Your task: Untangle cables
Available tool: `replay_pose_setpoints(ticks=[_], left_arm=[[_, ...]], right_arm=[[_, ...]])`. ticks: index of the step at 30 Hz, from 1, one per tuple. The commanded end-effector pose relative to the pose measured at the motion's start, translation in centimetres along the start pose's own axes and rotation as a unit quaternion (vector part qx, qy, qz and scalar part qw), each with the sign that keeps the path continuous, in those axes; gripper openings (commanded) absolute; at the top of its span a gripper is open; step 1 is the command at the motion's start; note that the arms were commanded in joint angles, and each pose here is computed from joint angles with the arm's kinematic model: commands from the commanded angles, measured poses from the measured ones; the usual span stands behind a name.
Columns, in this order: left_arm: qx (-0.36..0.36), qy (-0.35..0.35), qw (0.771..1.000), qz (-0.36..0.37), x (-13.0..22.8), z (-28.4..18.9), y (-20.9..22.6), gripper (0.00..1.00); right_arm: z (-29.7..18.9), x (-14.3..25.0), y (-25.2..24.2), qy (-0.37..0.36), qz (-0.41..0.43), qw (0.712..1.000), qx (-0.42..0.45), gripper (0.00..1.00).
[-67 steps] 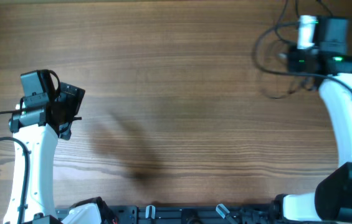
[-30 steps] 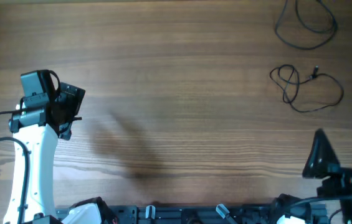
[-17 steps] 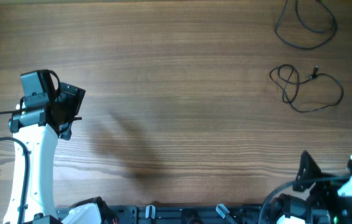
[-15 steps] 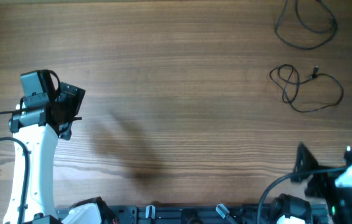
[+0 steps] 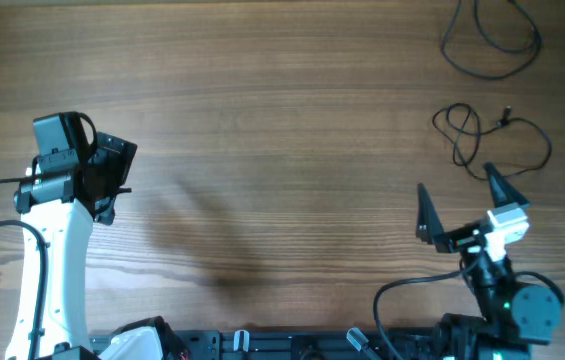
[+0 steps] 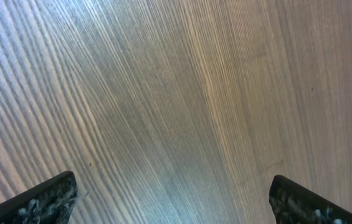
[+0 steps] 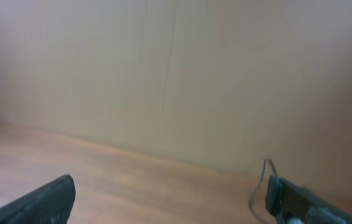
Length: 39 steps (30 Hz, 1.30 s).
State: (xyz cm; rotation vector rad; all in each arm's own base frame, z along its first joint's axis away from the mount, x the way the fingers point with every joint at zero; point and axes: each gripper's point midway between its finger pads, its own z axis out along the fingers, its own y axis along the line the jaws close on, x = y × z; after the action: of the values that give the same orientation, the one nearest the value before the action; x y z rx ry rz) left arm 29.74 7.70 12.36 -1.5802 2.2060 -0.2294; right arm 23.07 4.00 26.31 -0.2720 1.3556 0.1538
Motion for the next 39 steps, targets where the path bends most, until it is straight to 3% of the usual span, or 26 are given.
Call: replay_pose_setpoints(ticks=[1,4,10,33,39], left_arm=[[0.001,-0.004,1.0,-0.006,-0.2,-0.2,0.0,1.0],[0.001,-0.003,1.0,-0.006,-0.2,-0.2,0.0,1.0],[0.001,-0.004,1.0,-0.006,-0.2,-0.2,0.0,1.0],[0.0,-0.003,1.0,-0.006,-0.2,-0.1,0.0,1.0],[0.086,-0.059,0.994,0.034,0.6,-5.8,-2.4,1.0]], right_arm=[[0.0,2.5,-0.8,0.002,0.004,1.0,0.031,1.0],[-0.4,4.0,-1.7,-0.001,0.005,0.998,0.066,0.99],[-1.1,8.8,-2.8,0.094,0.029,0.989,0.106,1.0],[-1.2,8.9,-3.0,0.098,0.027,0.988,0.113,1.0],[-1.2,8.9,-3.0,0.098,0.027,0.988,0.113,1.0]])
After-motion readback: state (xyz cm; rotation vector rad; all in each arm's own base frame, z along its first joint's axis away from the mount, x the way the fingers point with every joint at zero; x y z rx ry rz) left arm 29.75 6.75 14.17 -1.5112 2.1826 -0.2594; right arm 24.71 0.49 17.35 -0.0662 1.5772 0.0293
